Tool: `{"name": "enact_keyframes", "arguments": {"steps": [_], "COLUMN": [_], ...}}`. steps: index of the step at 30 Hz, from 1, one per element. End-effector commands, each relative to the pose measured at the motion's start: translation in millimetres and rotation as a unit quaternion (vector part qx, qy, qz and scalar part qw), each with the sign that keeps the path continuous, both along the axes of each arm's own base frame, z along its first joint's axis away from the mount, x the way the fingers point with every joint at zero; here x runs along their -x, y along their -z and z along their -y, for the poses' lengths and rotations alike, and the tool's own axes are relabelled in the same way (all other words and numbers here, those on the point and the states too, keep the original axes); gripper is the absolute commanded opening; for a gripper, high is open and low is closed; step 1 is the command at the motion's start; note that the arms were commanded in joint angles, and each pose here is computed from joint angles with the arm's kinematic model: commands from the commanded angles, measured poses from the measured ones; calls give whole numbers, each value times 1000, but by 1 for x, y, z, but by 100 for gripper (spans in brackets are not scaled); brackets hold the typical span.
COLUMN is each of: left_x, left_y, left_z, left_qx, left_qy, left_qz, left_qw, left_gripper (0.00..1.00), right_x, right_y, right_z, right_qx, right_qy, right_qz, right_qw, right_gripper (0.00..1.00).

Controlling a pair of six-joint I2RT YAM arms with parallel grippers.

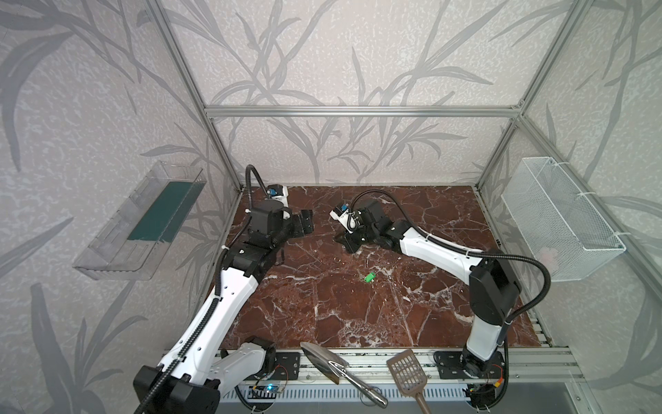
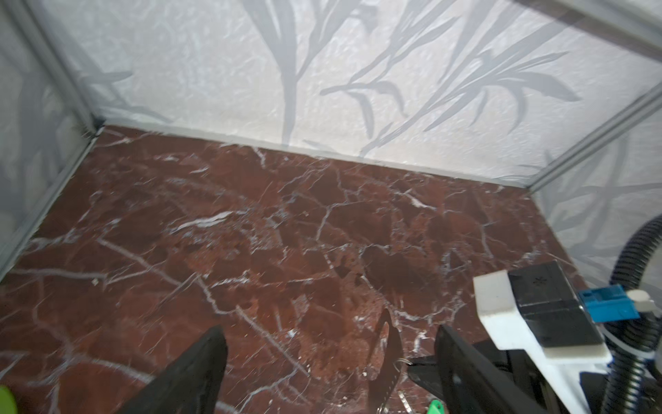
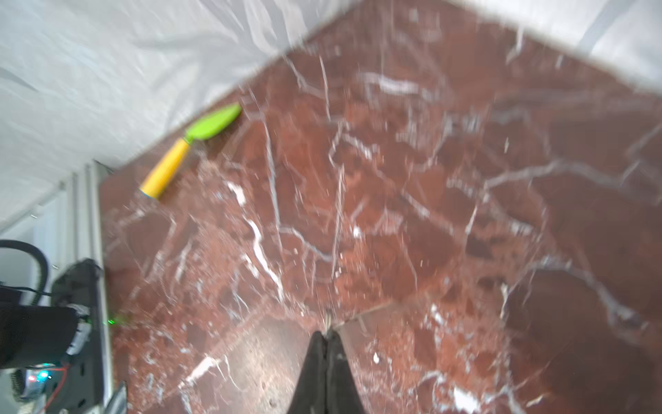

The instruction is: Put the keys on the keyring

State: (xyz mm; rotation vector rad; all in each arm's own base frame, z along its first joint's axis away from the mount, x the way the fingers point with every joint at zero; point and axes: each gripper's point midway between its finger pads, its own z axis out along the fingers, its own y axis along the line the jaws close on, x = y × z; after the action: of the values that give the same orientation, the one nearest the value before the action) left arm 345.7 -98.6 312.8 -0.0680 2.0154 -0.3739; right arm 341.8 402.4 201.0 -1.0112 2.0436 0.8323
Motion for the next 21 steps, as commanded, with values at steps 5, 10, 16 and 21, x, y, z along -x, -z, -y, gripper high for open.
{"name": "enact_keyframes", "arguments": {"steps": [5,10,16,21], "left_x": [11,23,35,40], "left_y": [-34,-34,-34,-36], "left_z": [58,82,92,91], "left_qx": [34,58,62,60], "left_qy": [176,256,302,304], "left_qz": [65,80,108,139], "left_qw": [982,962,945,941], "left_gripper": [88,83,71,59], "right_x": [-4,6,12,22], "right_y": [-102,-134,-170,-188], "right_z": [4,12,33,45], "right_qx": [-139,-208,-277,-311], "right_qy": [-63,-118,-156,-204], "right_qz": [76,78,85,92], "right_qw": [985,968,944,924], "right_gripper": [0,0,0,0]}}
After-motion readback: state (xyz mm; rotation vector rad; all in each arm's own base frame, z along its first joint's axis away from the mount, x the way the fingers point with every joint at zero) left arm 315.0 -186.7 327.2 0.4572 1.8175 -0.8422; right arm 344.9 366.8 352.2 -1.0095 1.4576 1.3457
